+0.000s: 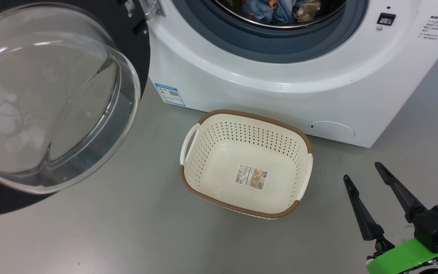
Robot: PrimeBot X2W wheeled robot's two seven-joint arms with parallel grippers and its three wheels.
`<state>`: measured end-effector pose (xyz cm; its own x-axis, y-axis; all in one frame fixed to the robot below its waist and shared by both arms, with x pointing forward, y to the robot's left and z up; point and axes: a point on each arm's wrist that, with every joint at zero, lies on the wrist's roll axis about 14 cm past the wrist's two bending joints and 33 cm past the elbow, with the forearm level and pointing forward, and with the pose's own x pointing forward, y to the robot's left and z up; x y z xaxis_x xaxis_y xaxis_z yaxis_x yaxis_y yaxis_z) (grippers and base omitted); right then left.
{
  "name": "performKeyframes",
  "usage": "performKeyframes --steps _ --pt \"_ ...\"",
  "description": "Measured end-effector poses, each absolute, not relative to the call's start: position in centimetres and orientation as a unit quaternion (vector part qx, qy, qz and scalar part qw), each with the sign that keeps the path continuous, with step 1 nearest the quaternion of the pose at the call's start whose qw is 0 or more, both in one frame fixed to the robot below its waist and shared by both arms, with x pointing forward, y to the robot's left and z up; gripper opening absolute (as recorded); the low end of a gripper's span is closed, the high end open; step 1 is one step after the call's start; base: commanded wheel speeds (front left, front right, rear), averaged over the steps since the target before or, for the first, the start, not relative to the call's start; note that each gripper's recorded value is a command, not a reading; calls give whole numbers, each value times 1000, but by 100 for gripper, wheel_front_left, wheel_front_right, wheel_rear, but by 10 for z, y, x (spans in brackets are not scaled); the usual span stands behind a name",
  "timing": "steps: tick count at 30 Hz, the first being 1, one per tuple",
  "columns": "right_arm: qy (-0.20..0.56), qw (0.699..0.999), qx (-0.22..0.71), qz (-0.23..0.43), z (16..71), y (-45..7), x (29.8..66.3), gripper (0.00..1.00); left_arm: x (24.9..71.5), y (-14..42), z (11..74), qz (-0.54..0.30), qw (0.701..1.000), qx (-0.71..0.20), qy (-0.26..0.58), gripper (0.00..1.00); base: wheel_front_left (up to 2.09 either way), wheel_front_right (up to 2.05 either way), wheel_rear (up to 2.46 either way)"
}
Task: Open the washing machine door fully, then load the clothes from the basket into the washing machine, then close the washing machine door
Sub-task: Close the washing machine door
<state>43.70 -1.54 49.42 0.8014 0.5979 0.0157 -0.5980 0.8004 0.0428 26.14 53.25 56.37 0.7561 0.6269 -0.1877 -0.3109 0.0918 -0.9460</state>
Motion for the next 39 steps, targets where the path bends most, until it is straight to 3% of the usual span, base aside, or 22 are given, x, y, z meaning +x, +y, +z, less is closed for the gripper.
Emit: performKeyframes --steps 10,39 --pt "2 948 23 318 493 -13 439 100 263 526 557 311 744 -583 -93 0 0 0 0" --pt "-21 949 33 314 508 -9 434 100 247 467 565 166 784 -598 -25 0 0 0 0"
